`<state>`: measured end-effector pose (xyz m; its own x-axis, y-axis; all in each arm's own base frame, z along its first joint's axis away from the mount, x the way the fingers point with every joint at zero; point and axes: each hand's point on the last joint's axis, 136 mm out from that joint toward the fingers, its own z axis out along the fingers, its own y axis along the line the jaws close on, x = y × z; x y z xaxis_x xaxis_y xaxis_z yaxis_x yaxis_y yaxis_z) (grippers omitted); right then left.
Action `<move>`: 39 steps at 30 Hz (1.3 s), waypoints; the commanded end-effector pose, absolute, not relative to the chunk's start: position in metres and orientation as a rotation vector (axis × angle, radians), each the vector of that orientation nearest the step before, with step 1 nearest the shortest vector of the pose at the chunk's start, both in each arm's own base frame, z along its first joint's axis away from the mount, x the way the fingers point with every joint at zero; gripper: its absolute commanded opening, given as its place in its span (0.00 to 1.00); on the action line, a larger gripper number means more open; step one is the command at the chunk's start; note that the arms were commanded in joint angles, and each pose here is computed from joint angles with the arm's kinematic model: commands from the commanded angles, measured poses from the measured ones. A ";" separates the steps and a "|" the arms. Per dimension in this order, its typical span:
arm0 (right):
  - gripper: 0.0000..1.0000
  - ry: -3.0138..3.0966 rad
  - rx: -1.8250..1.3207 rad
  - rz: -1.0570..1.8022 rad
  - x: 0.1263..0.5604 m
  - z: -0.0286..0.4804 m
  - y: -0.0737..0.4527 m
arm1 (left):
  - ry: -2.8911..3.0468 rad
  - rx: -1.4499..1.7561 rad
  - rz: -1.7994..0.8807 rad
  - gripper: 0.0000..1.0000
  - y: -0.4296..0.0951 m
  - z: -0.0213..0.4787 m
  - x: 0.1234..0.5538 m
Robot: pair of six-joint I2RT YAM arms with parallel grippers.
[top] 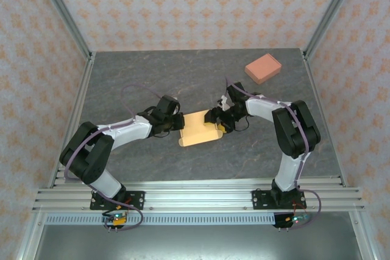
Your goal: Fold the paper box
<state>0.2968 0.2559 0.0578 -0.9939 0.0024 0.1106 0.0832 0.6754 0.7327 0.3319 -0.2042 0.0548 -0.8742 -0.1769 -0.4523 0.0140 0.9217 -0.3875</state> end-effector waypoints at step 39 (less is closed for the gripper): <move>0.44 -2.194 -0.897 -1.120 0.268 0.100 0.221 | 1.564 1.216 -0.002 0.97 -0.241 0.116 0.275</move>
<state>0.2764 0.2226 0.1050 -0.7172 0.3006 0.6288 0.6893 0.4389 0.5764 0.2538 -0.2315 0.0890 0.0109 0.6674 -0.7446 0.7605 0.4780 0.4396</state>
